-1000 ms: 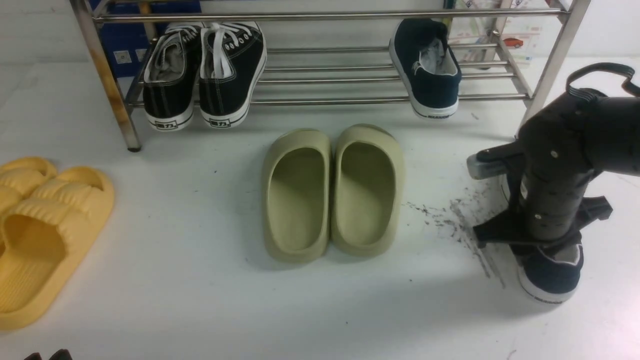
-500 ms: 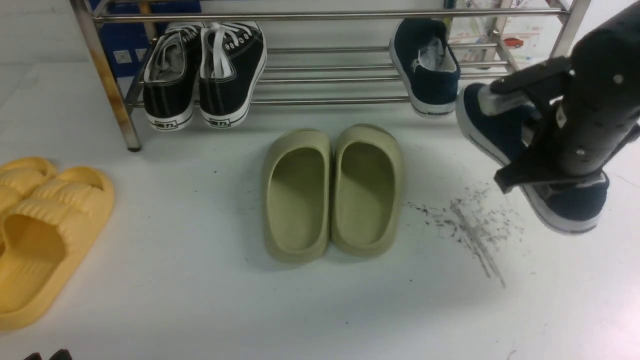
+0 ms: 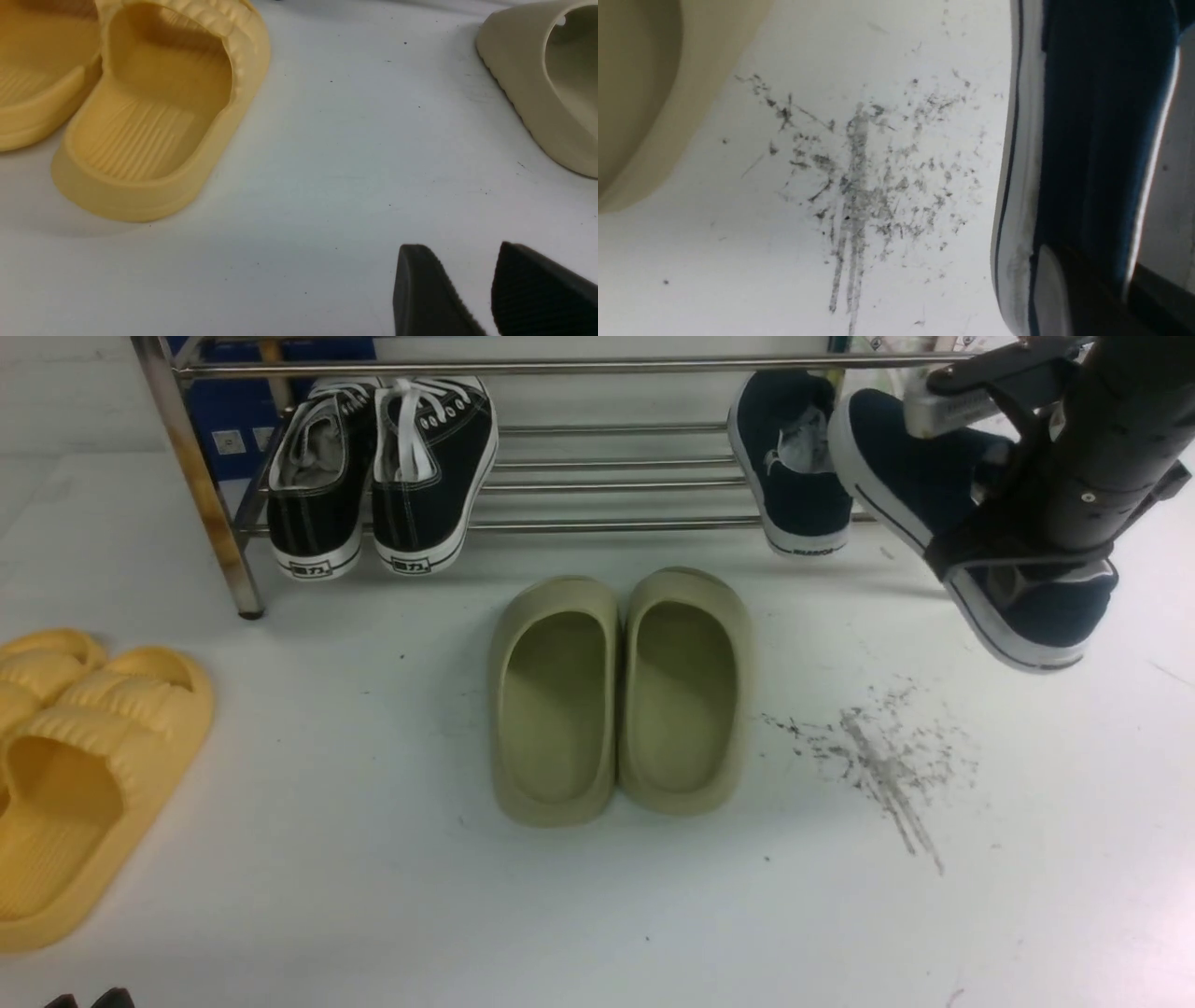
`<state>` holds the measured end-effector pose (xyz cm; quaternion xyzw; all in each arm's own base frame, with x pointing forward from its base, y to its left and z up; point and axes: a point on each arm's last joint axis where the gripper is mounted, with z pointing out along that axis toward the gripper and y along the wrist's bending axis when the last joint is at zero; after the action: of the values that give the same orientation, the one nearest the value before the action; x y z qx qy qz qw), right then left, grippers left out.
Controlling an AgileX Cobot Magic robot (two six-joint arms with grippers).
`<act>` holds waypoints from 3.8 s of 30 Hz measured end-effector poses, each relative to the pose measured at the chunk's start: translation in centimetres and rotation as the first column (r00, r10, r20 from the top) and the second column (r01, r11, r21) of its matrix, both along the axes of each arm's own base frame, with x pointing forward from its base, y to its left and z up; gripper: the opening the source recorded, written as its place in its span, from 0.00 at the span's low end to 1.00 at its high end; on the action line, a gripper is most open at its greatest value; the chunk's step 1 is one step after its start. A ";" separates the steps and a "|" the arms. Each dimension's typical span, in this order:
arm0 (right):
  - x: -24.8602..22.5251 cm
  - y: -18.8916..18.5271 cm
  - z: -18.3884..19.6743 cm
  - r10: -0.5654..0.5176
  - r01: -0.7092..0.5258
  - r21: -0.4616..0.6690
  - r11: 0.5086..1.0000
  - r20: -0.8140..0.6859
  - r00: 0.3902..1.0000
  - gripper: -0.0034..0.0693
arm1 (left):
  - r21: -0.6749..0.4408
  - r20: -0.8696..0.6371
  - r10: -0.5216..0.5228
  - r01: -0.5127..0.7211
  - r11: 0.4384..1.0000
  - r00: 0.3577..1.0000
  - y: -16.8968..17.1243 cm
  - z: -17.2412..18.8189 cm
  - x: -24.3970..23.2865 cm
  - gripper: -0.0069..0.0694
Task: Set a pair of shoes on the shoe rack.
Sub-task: Use the right arm to put a shoe into the shoe rack
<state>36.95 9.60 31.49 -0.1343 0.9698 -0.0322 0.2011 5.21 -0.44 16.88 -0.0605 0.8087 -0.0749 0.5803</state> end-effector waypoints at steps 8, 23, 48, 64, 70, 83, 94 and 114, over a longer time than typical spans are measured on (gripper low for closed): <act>0.7 -0.1 -0.2 -0.016 0.016 -0.011 1.000 0.009 1.000 0.10 | 0.000 0.000 0.000 0.000 1.000 1.000 0.0 0.0 0.0 0.40; -1.1 -0.7 2.7 -0.080 0.079 0.019 0.997 0.052 0.995 0.10 | 0.000 0.000 0.000 0.000 1.000 1.000 0.0 0.0 0.0 0.40; 4.1 -0.3 -1.7 -0.075 0.067 0.054 0.996 0.143 0.987 0.10 | 0.000 0.000 0.000 0.000 1.000 1.000 0.0 0.0 0.0 0.40; 10.0 0.3 -3.3 -0.104 0.086 0.096 0.992 0.197 0.975 0.10 | 0.000 0.000 0.000 0.000 1.000 1.000 0.0 0.0 0.0 0.40; 11.4 0.6 -3.8 -0.098 0.075 0.101 0.992 0.242 0.965 0.10 | 0.000 0.000 0.000 0.000 1.000 1.000 0.0 0.0 0.0 0.40; 12.6 0.7 -4.6 -0.101 0.072 0.102 0.992 0.312 0.945 0.31 | 0.000 0.000 0.000 0.000 1.000 1.000 0.0 0.0 0.0 0.40; 11.6 0.6 -1.8 -0.129 0.083 0.149 0.985 0.336 0.933 0.75 | 0.000 0.000 0.000 0.000 1.000 1.000 0.0 0.0 0.0 0.40; 4.2 -0.4 1.8 0.009 -0.012 0.065 0.998 0.049 0.999 0.32 | 0.000 0.000 0.000 0.000 1.000 1.000 0.0 0.0 0.0 0.40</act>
<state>41.15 9.17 33.33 -0.1318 0.9644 -0.0025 0.2293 5.21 -0.44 16.88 -0.0605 0.8087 -0.0749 0.5803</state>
